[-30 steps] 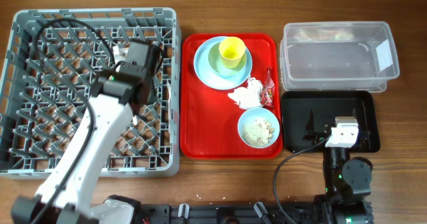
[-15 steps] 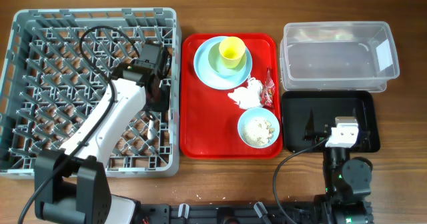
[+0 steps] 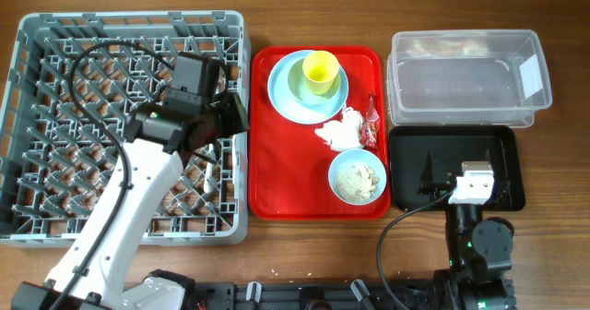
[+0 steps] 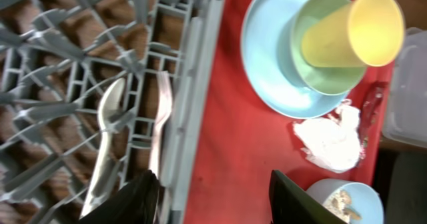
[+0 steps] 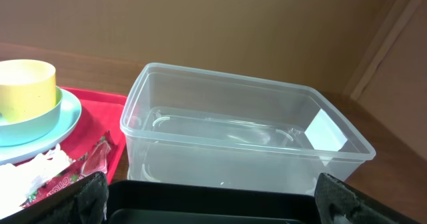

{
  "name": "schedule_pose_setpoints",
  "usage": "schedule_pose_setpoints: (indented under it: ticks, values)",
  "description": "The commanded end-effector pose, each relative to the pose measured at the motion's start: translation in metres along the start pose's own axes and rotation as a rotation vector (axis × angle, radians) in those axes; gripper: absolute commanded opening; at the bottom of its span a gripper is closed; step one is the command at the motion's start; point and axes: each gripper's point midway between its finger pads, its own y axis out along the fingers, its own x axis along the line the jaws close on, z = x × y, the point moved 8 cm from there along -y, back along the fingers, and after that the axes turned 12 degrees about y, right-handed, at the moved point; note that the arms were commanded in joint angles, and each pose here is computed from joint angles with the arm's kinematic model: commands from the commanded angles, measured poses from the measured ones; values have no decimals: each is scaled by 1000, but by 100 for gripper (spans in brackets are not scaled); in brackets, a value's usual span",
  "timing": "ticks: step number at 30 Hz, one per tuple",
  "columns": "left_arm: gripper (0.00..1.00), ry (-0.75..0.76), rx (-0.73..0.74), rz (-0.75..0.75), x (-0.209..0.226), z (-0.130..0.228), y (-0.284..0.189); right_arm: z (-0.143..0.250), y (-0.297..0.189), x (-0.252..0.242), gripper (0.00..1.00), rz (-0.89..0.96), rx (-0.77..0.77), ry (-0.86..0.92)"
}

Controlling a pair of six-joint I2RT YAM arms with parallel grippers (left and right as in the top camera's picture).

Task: Sort waste into correct bins and load items into the dishwasher rack
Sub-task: 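Grasp the yellow cup from the blue plate with the left gripper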

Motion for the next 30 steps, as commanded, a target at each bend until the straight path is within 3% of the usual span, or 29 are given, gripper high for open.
schedule_pose_setpoints:
  ticks: [1, 7, 11, 15, 17, 22, 25, 30]
  values:
    - [54, 5, -20, 59, -16, -3, -3, -1, 0, 1, 100, -13, -8, -1]
    - [53, 69, -75, 128, -44, -5, -3, -1, 0, 1, 100, -13, -8, -1]
    - [34, 136, -178, 210, -81, -13, 0, -1, 0, 1, 100, -13, -8, -1]
    - [33, 233, -285, 224, -111, -24, 20, -1, 0, 1, 99, -13, -7, -1]
    - [32, 245, -231, 258, -122, -36, 31, -1, 0, 1, 100, -13, -8, -1]
    - [32, 495, -9, 198, -173, -108, 39, -1, 0, 1, 100, -13, -7, -1]
    - [24, 538, 67, 176, -181, -104, 78, -1, 0, 1, 100, -13, -8, -1]
    - [21, 581, 162, 147, -196, -77, 133, -1, 0, 1, 100, -13, -8, 0]
